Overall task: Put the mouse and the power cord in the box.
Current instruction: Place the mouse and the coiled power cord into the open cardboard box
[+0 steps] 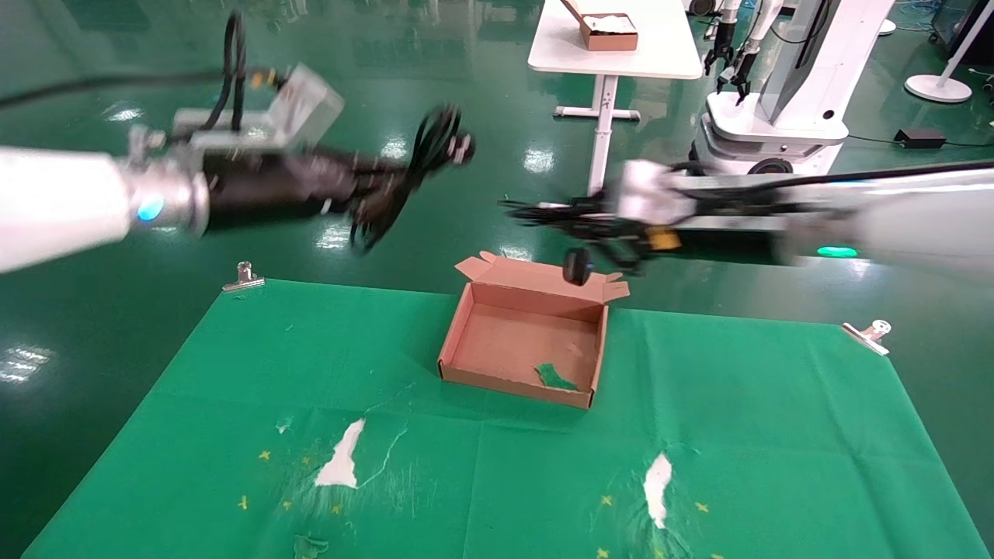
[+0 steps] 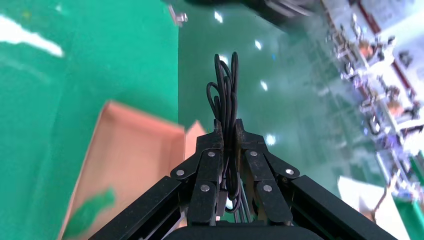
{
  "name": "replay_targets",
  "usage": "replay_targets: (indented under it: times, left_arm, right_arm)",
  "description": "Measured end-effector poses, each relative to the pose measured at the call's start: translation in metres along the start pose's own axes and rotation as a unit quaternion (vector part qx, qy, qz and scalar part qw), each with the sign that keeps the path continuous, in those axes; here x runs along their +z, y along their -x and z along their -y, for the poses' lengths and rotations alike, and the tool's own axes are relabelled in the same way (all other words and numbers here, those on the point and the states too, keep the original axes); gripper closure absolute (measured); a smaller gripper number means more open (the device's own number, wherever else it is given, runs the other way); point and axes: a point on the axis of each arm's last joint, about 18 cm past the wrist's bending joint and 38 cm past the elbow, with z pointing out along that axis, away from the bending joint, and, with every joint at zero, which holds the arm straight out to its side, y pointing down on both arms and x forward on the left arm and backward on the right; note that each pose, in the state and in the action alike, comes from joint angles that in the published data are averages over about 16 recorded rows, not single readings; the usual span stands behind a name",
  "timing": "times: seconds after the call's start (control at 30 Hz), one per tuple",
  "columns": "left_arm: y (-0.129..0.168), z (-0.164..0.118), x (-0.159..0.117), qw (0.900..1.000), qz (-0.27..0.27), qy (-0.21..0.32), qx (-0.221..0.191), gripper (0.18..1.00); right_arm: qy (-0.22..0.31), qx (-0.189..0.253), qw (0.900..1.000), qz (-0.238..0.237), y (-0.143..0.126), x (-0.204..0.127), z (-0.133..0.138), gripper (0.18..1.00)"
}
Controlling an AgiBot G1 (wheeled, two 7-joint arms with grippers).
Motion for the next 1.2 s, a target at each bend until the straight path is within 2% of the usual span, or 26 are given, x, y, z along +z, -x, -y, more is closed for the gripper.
replay_targets:
  times: [0.17, 0.37, 0.67, 0.97, 1.2]
  left_arm:
    - [0.004, 0.025, 0.012, 0.9997, 0.018, -0.014, 0.008, 0.917]
    - [0.001, 0.031, 0.008, 0.9995, 0.002, -0.02, 0.023, 0.917]
    - [-0.011, 0.018, -0.01, 0.9983, -0.046, -0.029, 0.021, 0.917]
    - [-0.011, 0.009, -0.018, 0.9982, -0.054, -0.026, 0.002, 0.918]
    - [-0.006, 0.011, -0.014, 0.9991, -0.04, -0.004, 0.012, 0.918]
  right_arm:
    - [0.026, -0.001, 1.0, -0.005, 0.021, 0.048, 0.002, 0.962]
    - [0.073, 0.005, 0.997, -0.005, 0.058, 0.081, -0.018, 0.962]
    - [0.092, 0.006, 0.996, 0.013, 0.093, 0.092, -0.033, 0.962]
    - [0.076, -0.009, 0.997, 0.022, 0.1, 0.099, -0.024, 0.963]
    - [0.069, -0.016, 0.997, 0.02, 0.099, 0.1, -0.02, 0.961]
